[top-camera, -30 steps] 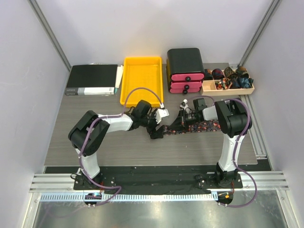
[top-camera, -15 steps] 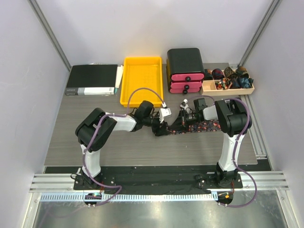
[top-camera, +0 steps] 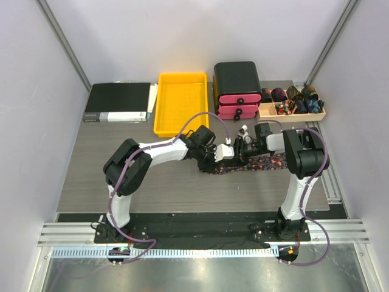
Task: Roll the ties
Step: Roll the tie at the center of the board.
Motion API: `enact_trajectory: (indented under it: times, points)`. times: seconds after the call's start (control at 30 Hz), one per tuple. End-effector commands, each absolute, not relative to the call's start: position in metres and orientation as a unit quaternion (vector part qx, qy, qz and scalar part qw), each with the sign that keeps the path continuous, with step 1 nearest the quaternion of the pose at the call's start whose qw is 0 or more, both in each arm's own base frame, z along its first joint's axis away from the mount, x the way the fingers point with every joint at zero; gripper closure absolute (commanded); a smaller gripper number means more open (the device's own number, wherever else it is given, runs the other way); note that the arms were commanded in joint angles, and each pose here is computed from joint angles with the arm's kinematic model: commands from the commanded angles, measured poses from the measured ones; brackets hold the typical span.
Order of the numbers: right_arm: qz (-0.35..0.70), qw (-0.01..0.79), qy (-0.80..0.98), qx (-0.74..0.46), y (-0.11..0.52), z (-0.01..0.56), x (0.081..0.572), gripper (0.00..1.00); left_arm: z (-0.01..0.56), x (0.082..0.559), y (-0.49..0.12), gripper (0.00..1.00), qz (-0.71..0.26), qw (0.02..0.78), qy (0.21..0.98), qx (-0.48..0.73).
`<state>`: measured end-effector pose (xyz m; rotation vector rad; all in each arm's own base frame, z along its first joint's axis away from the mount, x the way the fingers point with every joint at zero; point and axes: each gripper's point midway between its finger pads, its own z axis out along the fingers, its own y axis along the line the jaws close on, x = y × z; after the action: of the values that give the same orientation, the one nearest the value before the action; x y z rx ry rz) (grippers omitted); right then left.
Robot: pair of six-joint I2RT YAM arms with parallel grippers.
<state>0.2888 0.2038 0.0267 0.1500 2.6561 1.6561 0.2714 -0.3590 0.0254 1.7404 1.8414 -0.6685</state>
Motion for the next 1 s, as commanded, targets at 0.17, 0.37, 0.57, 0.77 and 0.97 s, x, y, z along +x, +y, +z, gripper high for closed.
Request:
enact_trajectory:
  times: [0.17,0.37,0.57,0.77,0.97]
  points:
    - [0.519,0.047,0.85,0.079,0.187,0.051,0.288,0.6,-0.005,0.256,-0.304,0.76,-0.134,0.065,0.752,0.642]
    - [0.548,0.077,0.824,0.121,0.196,0.056,0.302,0.6,-0.007,0.252,-0.31,0.72,-0.111,0.031,0.763,0.637]
    - [0.563,0.091,0.812,0.125,0.195,0.066,0.31,0.62,-0.01,0.254,-0.302,0.72,-0.093,0.026,0.763,0.639]
    - [0.536,0.111,0.829,0.118,0.15,0.065,0.319,0.64,-0.016,0.247,-0.293,0.72,-0.092,0.017,0.768,0.634]
    - [0.508,0.075,0.852,0.101,0.138,0.047,0.3,0.63,-0.019,0.248,-0.295,0.71,-0.097,0.019,0.769,0.632]
